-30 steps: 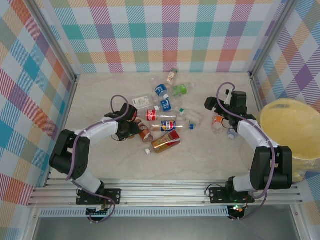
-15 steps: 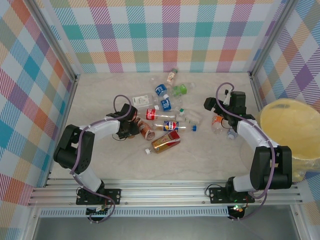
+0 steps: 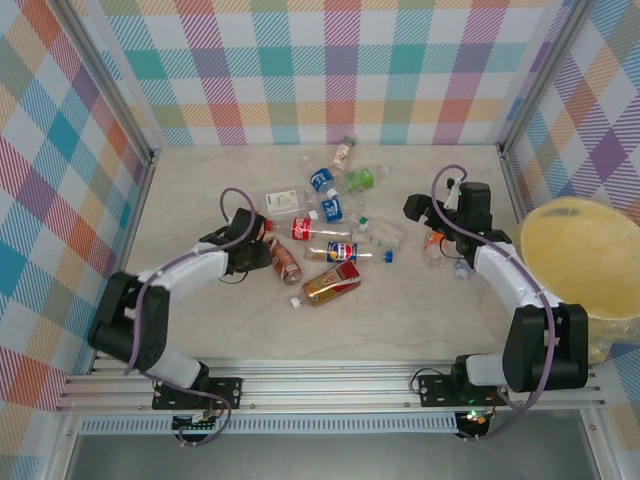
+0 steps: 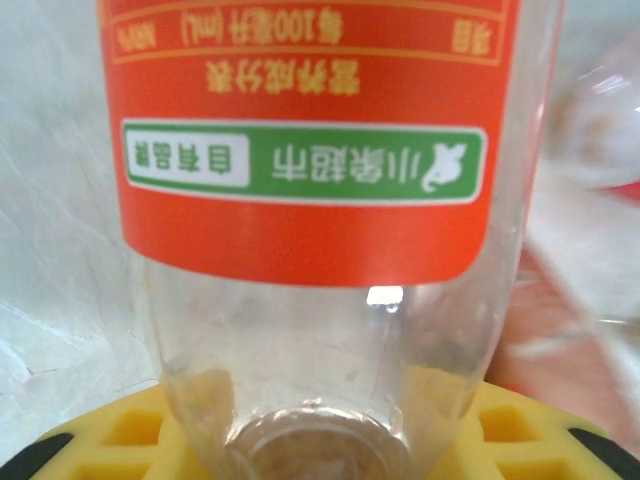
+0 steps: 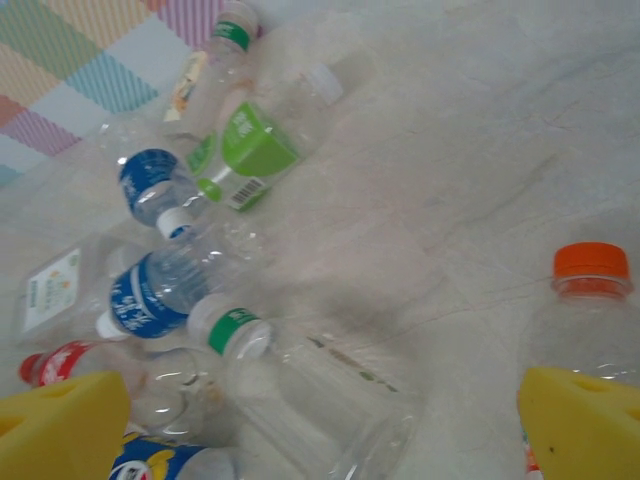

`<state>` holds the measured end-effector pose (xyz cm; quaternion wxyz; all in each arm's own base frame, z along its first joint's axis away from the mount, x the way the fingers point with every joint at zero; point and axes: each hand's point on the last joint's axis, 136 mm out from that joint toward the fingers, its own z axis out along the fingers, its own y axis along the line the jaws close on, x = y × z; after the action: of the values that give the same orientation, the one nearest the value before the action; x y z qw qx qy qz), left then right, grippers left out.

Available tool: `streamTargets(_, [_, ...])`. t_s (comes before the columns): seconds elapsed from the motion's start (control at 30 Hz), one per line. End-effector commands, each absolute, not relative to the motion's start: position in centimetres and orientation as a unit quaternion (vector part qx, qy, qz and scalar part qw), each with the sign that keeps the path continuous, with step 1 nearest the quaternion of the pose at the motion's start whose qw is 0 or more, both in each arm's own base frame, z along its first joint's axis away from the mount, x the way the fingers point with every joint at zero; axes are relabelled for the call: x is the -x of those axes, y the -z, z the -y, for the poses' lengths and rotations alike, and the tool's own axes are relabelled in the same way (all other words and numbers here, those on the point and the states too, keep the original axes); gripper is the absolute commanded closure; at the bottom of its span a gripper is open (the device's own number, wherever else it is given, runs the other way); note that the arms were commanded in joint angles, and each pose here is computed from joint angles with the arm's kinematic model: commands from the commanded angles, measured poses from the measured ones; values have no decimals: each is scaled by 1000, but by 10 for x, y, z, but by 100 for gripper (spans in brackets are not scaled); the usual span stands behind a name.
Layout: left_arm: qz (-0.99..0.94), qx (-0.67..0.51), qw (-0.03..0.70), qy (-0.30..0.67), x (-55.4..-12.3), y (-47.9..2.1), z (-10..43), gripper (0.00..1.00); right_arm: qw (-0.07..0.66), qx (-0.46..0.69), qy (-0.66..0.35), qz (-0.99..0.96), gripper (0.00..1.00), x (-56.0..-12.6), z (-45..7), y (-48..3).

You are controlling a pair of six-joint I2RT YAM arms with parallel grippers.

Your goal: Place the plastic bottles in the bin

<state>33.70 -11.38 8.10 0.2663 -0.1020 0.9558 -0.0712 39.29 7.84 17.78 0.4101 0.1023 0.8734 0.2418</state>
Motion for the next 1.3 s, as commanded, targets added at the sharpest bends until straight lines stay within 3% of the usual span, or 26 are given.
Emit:
streamTargets(0.0, [-933, 55, 327, 138, -342, -129, 133, 68, 418, -89, -289, -857, 0, -387, -97, -207])
streamTargets(0.23, [-876, -66, 341, 335, -337, -200, 230, 69, 413, -30, -390, -822, 0, -378, -137, -246])
streamTargets(0.4, [-809, -149, 298, 484, -328, -233, 299, 67, 403, 26, -441, -801, 0, -370, -172, -273])
streamTargets(0.7, [-750, -228, 245, 570, -317, -256, 355, 67, 383, 128, -527, -748, 0, -351, -233, -309])
streamTargets(0.87, [-731, -250, 242, 588, -307, -261, 367, 68, 388, 17, -476, -789, 0, -384, -221, -290])
streamTargets(0.97, [-721, -261, 240, 596, -301, -261, 372, 68, 377, 12, -498, -781, 0, -388, -227, -290])
streamTargets(1.07, [-719, -264, 234, 600, -301, -260, 376, 68, 353, 35, -530, -770, 6, -386, -240, -295])
streamTargets(1.27, [-726, -260, 230, 594, -305, -255, 379, 64, 362, 61, -537, -759, 29, -379, -242, -304])
